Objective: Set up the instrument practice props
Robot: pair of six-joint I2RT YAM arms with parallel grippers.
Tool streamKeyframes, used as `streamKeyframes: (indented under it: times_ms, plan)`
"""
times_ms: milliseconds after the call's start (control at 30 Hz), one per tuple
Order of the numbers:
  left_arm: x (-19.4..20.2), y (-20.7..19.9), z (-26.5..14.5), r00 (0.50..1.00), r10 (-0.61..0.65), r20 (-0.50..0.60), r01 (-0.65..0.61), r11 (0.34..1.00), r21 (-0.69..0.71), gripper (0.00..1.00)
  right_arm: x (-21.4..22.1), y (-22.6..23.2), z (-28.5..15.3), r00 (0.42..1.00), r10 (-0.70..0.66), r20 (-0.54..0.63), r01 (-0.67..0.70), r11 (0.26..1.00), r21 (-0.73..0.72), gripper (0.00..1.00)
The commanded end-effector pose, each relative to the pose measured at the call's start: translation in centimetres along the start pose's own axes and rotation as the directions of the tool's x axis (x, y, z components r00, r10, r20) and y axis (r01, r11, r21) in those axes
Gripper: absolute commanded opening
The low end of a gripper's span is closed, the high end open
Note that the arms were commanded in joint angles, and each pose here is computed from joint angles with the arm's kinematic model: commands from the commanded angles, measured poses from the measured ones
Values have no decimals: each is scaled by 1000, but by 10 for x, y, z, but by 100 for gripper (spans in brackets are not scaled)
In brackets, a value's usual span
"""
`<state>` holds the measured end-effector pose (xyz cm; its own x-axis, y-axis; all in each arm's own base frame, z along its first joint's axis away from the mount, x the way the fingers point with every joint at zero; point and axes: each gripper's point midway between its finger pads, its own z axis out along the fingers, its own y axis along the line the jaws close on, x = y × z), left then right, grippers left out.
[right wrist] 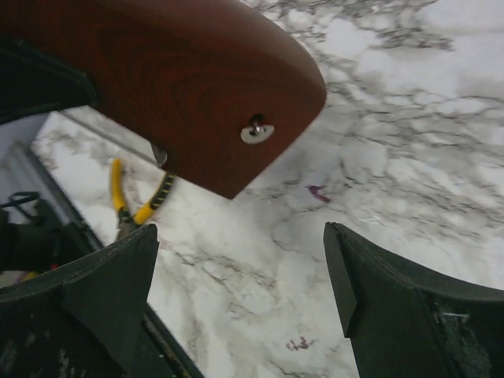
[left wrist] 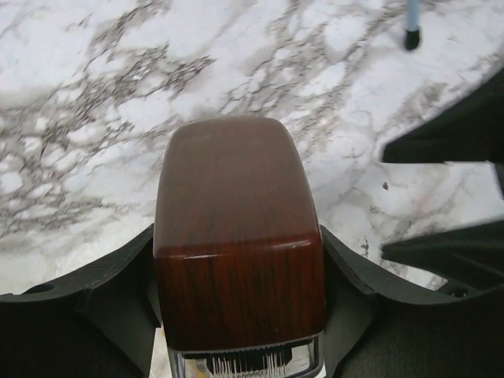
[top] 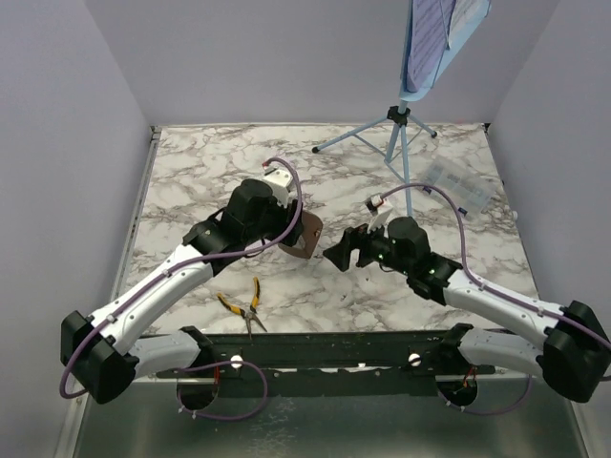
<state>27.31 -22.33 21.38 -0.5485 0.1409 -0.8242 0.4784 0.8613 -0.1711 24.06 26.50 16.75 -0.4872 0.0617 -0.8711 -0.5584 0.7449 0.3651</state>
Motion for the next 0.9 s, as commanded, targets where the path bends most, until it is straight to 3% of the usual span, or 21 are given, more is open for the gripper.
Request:
streamKeyframes:
  times_ms: [0,167,367,633,767,867]
  plan:
    - [-40,-32,-29,949,214,233,-257,951,171,0,-12,60,-3,981,165,-99,-191,888,-417,93]
    - [-64,-30,-70,842,384,380,-448,889,95,0,-15,71,4,949,267,-168,-315,788,-529,95]
    - [-81,-32,-109,692,530,491,-602,798,-13,0,-24,88,6,938,288,-194,-343,681,-647,90]
    - [-92,-39,-130,594,577,560,-673,738,-46,0,-46,102,-2,935,324,-144,-319,591,-741,88]
    - [-103,-40,-139,545,596,591,-690,719,-89,0,-49,102,0,936,327,-128,-310,598,-739,88]
    - [-115,-36,-146,541,596,594,-671,731,-123,0,-48,88,12,955,287,-74,-263,706,-658,88]
